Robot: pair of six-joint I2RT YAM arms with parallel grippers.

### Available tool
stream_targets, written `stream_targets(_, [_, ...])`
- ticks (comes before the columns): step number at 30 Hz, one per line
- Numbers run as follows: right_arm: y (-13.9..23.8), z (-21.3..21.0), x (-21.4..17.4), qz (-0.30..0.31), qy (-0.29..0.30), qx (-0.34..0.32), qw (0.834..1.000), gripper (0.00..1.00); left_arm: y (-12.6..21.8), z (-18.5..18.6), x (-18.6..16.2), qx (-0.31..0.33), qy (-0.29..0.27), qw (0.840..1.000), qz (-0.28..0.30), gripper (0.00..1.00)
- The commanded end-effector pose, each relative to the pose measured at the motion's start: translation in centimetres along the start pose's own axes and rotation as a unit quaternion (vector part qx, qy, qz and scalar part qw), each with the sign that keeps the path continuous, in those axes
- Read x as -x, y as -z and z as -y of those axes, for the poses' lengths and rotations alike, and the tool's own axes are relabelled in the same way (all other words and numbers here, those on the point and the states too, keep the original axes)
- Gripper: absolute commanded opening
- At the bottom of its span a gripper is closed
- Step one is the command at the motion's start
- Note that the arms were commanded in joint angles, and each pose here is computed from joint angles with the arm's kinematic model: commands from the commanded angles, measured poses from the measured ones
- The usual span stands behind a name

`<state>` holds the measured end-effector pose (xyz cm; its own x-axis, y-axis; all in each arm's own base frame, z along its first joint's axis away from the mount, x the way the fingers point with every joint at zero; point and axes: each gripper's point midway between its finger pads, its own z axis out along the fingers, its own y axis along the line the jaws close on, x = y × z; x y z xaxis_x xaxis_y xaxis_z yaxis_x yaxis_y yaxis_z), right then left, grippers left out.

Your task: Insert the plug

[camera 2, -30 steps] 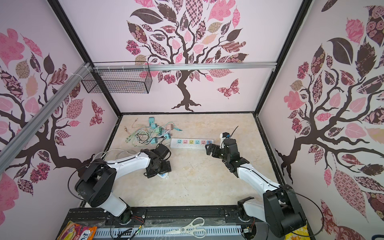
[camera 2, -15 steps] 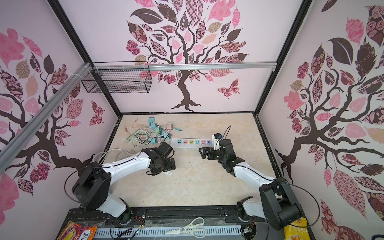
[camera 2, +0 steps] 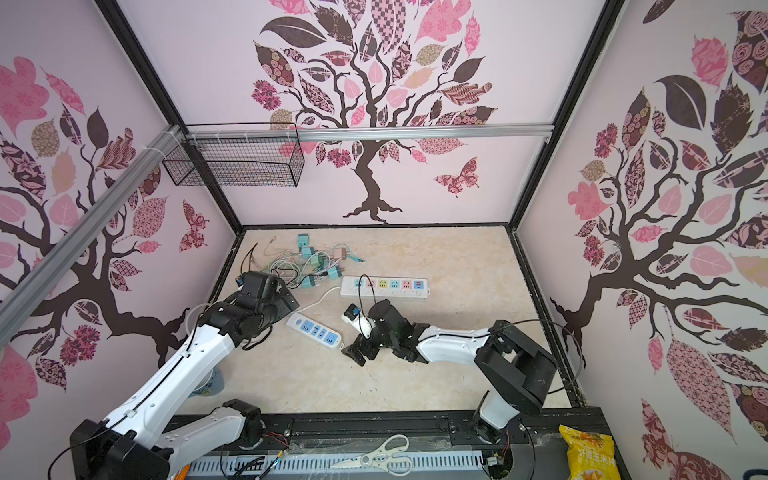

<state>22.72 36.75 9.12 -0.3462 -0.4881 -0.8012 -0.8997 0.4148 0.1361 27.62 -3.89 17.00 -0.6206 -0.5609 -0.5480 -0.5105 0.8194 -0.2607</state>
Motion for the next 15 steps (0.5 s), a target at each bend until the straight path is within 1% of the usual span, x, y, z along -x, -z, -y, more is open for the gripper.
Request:
stream_targets(1, [-2.0, 0.0, 1.0, -0.010, 0.046, -0.006, 0.999, 1.00, -0.3, -3.1, -0.7, 0.047, 0.014, 0.999, 0.002, 0.98])
stream_targets(5, [-4.8, -1.2, 0.6, -0.041, 0.081, -0.006, 0.996, 0.99, -0.5, -4.2, -0.9, 0.049, 0.041, 0.998, -0.004, 0.98])
stream_targets(8, [-6.5, -1.8, 0.6, -0.053, 0.107, -0.013, 0.993, 0.99, -0.5, -4.8, -0.8, 0.057, 0.041, 0.998, -0.001, 0.98])
stream_targets(11, [-7.9, -1.6, 1.1, -0.056, 0.091, -0.028, 0.994, 0.98, -0.1, -5.2, -0.4, 0.067, 0.035, 0.997, 0.007, 0.98])
stream_targets(15, [-9.3, -1.5, 1.4, -0.062, 0.078, -0.028, 0.995, 0.94, 0.1, -5.6, -0.2, 0.074, 0.032, 0.997, 0.017, 0.98])
